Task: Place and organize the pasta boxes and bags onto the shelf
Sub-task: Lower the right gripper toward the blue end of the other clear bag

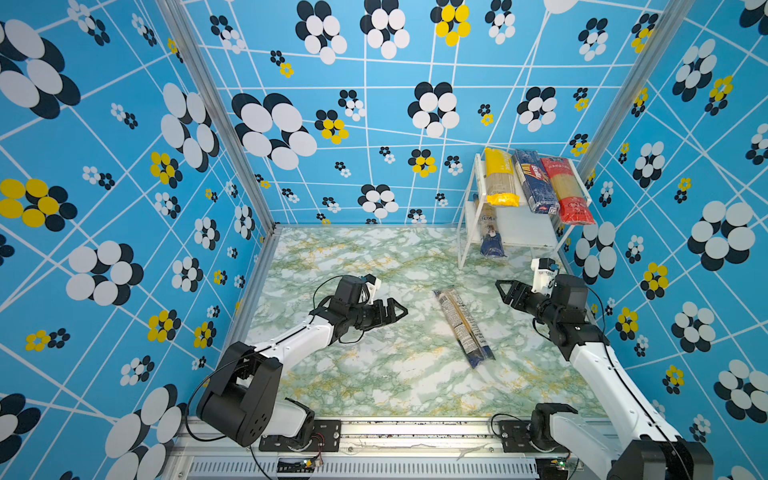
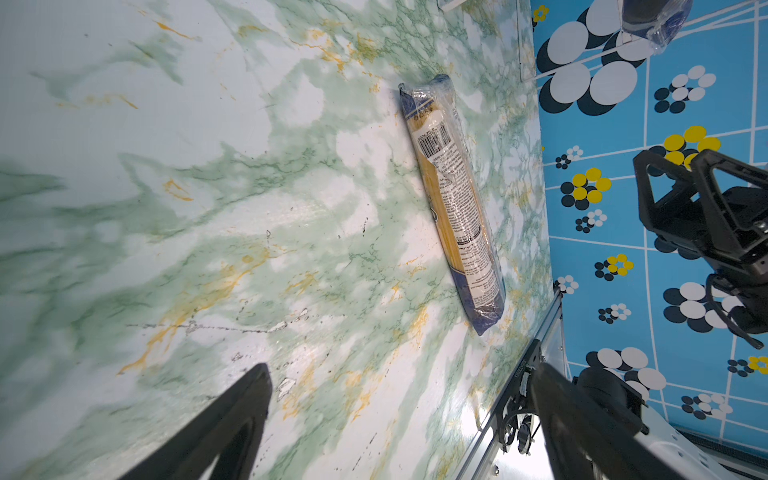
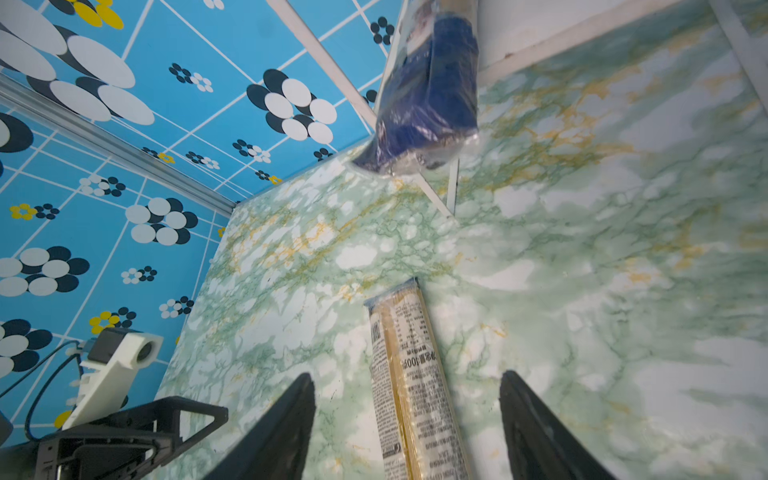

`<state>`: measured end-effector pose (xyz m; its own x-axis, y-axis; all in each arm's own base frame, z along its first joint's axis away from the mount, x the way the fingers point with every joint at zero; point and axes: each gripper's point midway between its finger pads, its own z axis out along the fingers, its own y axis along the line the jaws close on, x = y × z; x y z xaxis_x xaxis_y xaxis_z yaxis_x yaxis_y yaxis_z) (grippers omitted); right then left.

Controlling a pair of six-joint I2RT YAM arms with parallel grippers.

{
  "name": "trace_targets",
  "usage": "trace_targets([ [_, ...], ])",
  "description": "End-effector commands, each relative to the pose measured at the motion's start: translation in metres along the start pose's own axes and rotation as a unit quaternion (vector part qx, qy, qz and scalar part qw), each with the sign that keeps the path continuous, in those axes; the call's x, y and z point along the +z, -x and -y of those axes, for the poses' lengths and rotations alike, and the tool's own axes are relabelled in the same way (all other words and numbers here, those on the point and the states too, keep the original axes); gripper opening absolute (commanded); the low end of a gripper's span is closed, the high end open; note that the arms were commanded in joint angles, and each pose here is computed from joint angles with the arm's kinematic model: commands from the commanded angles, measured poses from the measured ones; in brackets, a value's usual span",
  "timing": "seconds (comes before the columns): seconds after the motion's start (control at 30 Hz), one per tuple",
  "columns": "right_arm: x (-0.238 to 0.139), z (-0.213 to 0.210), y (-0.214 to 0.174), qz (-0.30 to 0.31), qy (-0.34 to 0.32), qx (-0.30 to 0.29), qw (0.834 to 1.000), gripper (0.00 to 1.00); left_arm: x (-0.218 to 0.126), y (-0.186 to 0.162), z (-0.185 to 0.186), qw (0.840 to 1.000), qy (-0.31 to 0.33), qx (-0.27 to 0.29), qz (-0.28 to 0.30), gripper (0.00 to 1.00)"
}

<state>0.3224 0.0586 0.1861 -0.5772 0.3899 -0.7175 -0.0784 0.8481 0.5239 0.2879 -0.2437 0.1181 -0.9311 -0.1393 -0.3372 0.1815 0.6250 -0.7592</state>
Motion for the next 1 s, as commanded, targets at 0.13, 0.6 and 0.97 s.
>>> trace_targets([
  [0.13,-0.015,0.009,-0.055,-0.043,-0.007,0.053,0.998,0.74,0.002,0.0,0.011,1.0,-0.002,0.012,0.0,0.99],
  [0.6,-0.032,0.006,-0.129,-0.09,0.008,0.087,0.992,0.77,0.021,-0.005,0.024,0.999,-0.004,0.023,-0.025,0.99],
  [0.97,-0.03,0.009,-0.164,-0.118,-0.007,0.076,0.99,0.8,0.026,-0.009,0.025,0.999,0.002,0.022,-0.029,0.99],
])
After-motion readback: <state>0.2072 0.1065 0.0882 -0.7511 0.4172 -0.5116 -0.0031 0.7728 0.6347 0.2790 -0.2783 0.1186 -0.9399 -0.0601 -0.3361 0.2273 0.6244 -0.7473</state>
